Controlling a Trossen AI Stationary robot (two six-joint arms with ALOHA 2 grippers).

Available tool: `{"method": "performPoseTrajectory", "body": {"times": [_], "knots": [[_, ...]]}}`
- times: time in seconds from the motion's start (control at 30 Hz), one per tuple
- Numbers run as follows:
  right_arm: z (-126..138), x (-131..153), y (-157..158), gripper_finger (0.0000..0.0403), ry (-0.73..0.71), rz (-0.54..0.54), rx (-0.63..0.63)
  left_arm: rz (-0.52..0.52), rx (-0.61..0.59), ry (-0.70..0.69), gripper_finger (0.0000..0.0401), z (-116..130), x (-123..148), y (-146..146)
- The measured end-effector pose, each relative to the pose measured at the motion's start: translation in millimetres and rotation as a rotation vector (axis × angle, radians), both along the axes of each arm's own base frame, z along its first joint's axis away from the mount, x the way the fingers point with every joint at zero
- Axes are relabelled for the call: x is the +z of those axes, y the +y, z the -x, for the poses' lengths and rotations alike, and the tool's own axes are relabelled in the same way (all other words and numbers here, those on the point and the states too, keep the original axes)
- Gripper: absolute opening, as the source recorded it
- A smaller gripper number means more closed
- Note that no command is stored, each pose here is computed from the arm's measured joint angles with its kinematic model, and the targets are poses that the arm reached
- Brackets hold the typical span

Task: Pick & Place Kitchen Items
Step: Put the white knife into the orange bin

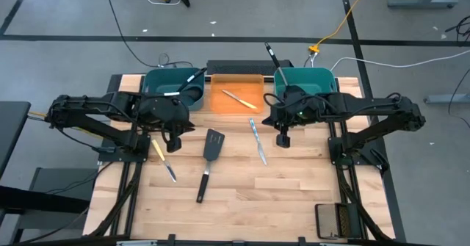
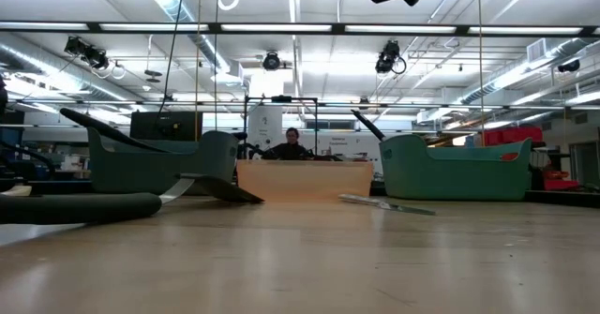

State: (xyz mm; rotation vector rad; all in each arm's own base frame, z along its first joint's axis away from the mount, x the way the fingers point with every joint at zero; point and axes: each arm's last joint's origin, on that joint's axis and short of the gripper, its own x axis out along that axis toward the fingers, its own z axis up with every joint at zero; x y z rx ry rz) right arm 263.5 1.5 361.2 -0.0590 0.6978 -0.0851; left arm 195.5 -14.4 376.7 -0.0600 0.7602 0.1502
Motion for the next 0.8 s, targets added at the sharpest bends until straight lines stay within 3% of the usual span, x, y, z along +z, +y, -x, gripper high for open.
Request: {"method": "performPoseTrajectory", "body": {"times": [0.53, 0.8], "knots": [[-1.8, 2.1, -0.1, 0.0009, -0.03, -0.005, -0.004, 0.015, 0.003, -0.001, 0.0011, 0.0, 0.0, -0.3], [-1.8, 2.1, -0.1, 0.0009, -0.03, -0.005, -0.004, 0.01, -0.06, 0.006, 0.0008, 0.0, -0.1, -1.5]]}}
